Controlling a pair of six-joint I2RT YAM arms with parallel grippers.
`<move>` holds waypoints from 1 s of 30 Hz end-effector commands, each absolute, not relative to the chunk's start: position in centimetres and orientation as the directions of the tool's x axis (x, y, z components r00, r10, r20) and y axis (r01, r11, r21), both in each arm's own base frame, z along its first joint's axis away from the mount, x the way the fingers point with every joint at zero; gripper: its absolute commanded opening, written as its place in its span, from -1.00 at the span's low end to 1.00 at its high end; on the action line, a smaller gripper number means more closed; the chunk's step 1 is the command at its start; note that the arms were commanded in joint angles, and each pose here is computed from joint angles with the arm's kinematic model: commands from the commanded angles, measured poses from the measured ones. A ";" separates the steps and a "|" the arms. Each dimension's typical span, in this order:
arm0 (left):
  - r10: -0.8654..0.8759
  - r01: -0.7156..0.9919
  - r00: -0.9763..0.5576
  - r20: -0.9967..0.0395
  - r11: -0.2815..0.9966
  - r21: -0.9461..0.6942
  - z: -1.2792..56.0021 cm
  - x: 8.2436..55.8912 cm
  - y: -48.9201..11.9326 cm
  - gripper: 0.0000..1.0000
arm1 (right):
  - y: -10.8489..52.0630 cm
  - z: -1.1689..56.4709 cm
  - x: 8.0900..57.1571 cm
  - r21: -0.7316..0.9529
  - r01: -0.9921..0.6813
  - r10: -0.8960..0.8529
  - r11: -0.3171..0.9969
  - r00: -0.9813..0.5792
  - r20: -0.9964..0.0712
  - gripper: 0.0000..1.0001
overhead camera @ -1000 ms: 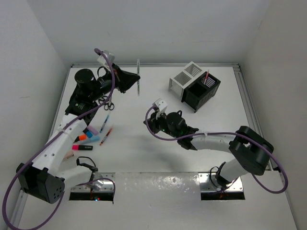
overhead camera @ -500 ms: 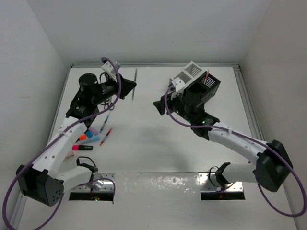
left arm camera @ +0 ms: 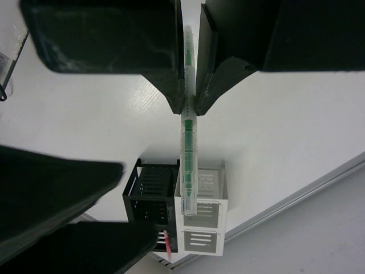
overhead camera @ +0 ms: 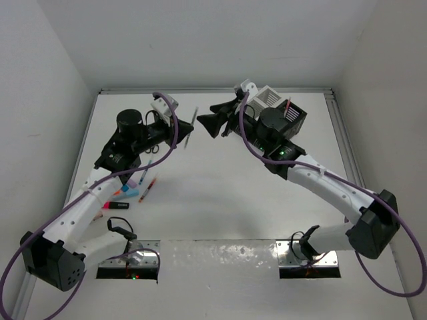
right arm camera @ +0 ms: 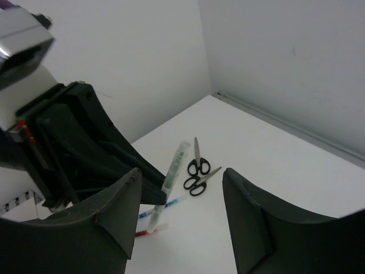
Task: Sort the stationery into containers
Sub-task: Close the pen cap on the pen, then place the pen in the storage box.
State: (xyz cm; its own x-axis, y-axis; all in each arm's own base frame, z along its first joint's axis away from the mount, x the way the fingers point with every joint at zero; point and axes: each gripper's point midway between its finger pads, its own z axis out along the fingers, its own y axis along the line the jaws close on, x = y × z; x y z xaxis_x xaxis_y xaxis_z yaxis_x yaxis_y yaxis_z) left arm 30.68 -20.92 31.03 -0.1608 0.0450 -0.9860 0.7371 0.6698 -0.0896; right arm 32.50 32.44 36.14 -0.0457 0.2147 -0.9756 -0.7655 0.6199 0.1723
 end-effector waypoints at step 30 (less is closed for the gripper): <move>-0.060 0.696 -0.118 -0.991 0.707 -0.126 33.0 30.6 -21.1 0.99 | 30.7 33.6 37.8 0.348 -0.642 0.307 0.683 -0.179 -0.935 -1.00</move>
State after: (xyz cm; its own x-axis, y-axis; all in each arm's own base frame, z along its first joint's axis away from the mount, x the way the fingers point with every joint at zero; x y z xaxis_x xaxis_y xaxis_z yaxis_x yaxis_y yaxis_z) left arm 30.50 -21.63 30.95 -0.1685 0.0045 -0.9857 0.7174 0.6863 -0.1195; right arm 36.27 34.49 31.15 -0.2475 0.2732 -0.9296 -0.7028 0.6098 0.3663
